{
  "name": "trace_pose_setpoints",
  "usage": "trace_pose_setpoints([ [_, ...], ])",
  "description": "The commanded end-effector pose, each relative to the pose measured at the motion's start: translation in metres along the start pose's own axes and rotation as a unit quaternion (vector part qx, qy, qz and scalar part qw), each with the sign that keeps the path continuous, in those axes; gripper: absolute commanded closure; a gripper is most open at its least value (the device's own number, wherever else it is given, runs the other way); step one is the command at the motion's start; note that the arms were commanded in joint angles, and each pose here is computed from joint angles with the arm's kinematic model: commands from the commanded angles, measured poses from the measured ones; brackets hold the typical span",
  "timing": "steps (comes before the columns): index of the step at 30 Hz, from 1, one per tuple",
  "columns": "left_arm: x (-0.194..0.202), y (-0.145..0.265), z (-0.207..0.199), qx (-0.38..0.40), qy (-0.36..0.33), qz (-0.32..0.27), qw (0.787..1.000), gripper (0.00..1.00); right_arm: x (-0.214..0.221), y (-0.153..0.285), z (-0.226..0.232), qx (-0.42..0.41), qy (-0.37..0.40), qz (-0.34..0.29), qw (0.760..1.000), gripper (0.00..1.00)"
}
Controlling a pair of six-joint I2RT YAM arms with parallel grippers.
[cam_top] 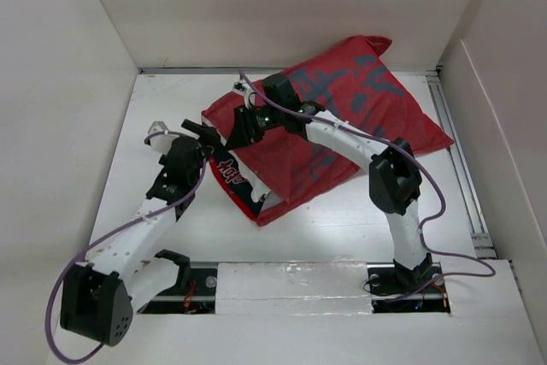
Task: Put the pillow into the pillowcase
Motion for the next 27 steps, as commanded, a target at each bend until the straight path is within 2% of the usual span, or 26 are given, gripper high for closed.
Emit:
trace_pose_setpoints([
  [1, 0.004, -0.023, 0.029, -0.082, -0.012, 0.044, 0.996, 0.0, -0.028, 0.011, 0.044, -0.055, 0.05, -0.039, 0.996, 0.59],
  [3, -0.003, -0.039, 0.034, -0.078, -0.009, 0.051, 0.996, 0.0, -0.033, 0.027, 0.051, 0.018, 0.055, -0.067, 0.996, 0.57],
  [4, -0.004, -0.054, 0.042, -0.09, -0.01, 0.058, 0.994, 0.0, -0.033, 0.032, 0.054, 0.054, 0.073, -0.077, 0.993, 0.49],
  [5, -0.012, -0.065, 0.028, -0.06, -0.007, 0.053, 0.997, 0.0, -0.03, 0.037, 0.053, 0.121, 0.071, -0.093, 0.986, 0.42],
  [6, -0.014, -0.074, 0.023, -0.056, -0.014, 0.051, 0.997, 0.0, -0.02, 0.042, 0.045, 0.157, 0.067, -0.096, 0.981, 0.31],
  [7, -0.016, -0.083, 0.019, -0.059, -0.022, 0.046, 0.997, 0.0, -0.017, 0.057, 0.063, 0.176, 0.077, -0.119, 0.974, 0.18],
  [8, -0.021, -0.101, 0.016, -0.07, -0.02, 0.045, 0.996, 0.0, -0.007, 0.063, 0.066, 0.226, 0.08, -0.141, 0.961, 0.02],
  [11, -0.012, -0.13, 0.02, -0.079, -0.018, 0.082, 0.993, 0.0, 0.002, 0.065, 0.063, 0.286, 0.105, -0.136, 0.943, 0.0],
  [13, -0.012, -0.14, 0.013, -0.063, -0.003, 0.102, 0.993, 0.16, 0.007, 0.068, 0.061, 0.324, 0.105, -0.127, 0.932, 0.0],
  [15, -0.003, -0.142, 0.012, -0.047, 0.013, 0.134, 0.99, 0.41, 0.008, 0.063, 0.055, 0.347, 0.115, -0.122, 0.923, 0.0],
  [16, 0.004, -0.14, 0.017, -0.05, 0.027, 0.146, 0.988, 0.59, 0.01, 0.061, 0.054, 0.36, 0.121, -0.117, 0.918, 0.0],
  [18, 0.007, -0.131, 0.019, -0.046, 0.042, 0.157, 0.986, 0.66, 0.005, 0.053, 0.055, 0.372, 0.137, -0.106, 0.912, 0.0],
  [21, 0.02, -0.11, 0.038, -0.067, 0.061, 0.174, 0.981, 0.66, 0.005, 0.039, 0.057, 0.439, 0.152, -0.096, 0.881, 0.0],
  [22, 0.015, -0.1, 0.038, -0.066, 0.065, 0.161, 0.983, 0.64, 0.008, 0.036, 0.056, 0.458, 0.154, -0.085, 0.872, 0.02],
  [24, 0.025, -0.084, 0.054, -0.07, 0.069, 0.162, 0.982, 0.5, 0.01, 0.027, 0.046, 0.485, 0.152, -0.084, 0.857, 0.05],
  [25, 0.02, -0.076, 0.052, -0.062, 0.07, 0.148, 0.985, 0.32, 0.011, 0.024, 0.041, 0.496, 0.152, -0.082, 0.851, 0.09],
  [27, 0.024, -0.068, 0.061, -0.07, 0.068, 0.146, 0.984, 0.26, 0.009, 0.015, 0.046, 0.518, 0.164, -0.101, 0.834, 0.15],
])
Point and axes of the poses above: each gripper's point midway between its finger pads, its own y axis back along the fingers, its own z axis along the line the jaws close on, x = y × z, the point moved 9 cm from there along y, back along the fingers, and after that the axes turned 4 degrees about -y, right-handed, at the moved point
